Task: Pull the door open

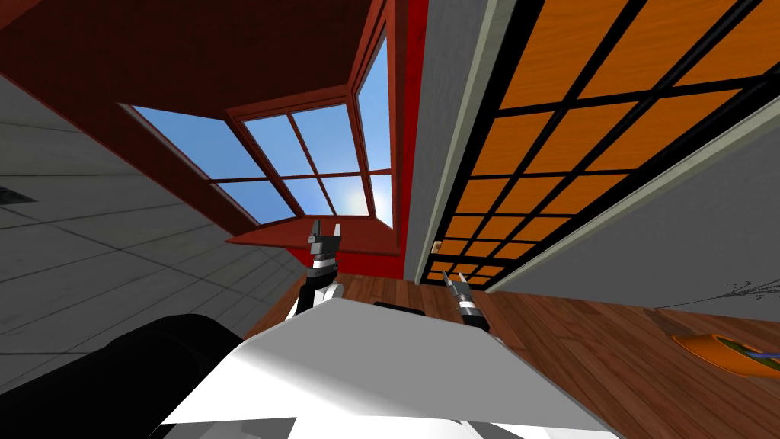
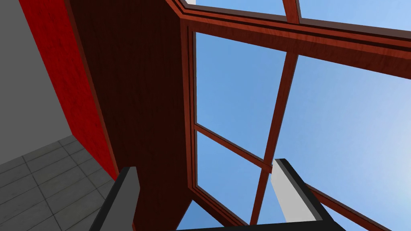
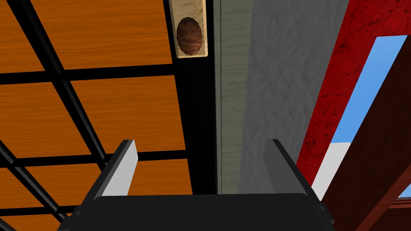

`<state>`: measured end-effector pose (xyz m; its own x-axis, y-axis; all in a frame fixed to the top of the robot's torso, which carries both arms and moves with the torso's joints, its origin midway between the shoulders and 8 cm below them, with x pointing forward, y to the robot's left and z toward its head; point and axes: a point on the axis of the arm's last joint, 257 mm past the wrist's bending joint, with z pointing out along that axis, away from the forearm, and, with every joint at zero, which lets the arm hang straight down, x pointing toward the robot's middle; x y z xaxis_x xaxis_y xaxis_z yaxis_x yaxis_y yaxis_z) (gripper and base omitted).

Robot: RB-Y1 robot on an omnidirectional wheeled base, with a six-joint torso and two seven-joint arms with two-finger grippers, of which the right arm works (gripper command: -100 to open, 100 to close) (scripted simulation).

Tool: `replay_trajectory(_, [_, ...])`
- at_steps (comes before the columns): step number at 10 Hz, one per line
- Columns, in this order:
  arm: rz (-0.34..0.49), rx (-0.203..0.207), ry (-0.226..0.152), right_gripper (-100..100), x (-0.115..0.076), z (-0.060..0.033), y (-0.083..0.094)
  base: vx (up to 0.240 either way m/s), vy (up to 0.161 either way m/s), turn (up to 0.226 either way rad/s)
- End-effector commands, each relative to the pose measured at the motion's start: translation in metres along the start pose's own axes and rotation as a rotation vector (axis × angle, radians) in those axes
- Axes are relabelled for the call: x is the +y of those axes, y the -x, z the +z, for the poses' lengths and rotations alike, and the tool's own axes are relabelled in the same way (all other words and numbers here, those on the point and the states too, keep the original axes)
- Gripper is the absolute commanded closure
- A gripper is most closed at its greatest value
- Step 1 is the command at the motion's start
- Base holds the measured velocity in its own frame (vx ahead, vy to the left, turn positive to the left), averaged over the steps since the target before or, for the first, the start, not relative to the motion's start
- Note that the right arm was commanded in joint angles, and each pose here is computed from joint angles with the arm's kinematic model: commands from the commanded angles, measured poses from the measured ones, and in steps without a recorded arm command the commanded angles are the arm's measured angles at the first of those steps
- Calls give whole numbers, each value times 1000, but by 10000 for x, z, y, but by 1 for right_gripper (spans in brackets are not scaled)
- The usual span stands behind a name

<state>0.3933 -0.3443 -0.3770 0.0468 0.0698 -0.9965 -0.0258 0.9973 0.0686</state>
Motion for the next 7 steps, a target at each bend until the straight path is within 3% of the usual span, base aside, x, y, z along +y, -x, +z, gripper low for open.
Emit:
replay_trajectory(1, [-29,19,1,-100,-4,-36,-84,176,-53,18])
replay_trajectory(5, [-50,36,2,-100,-11,-68,-165,121,-33,13])
replay_trajectory(6, [-58,32,-32,-100,-101,-37,-158,30,-23,491])
replay_trajectory(7, [-62,28,-67,-100,-193,-8,-150,40,-51,159])
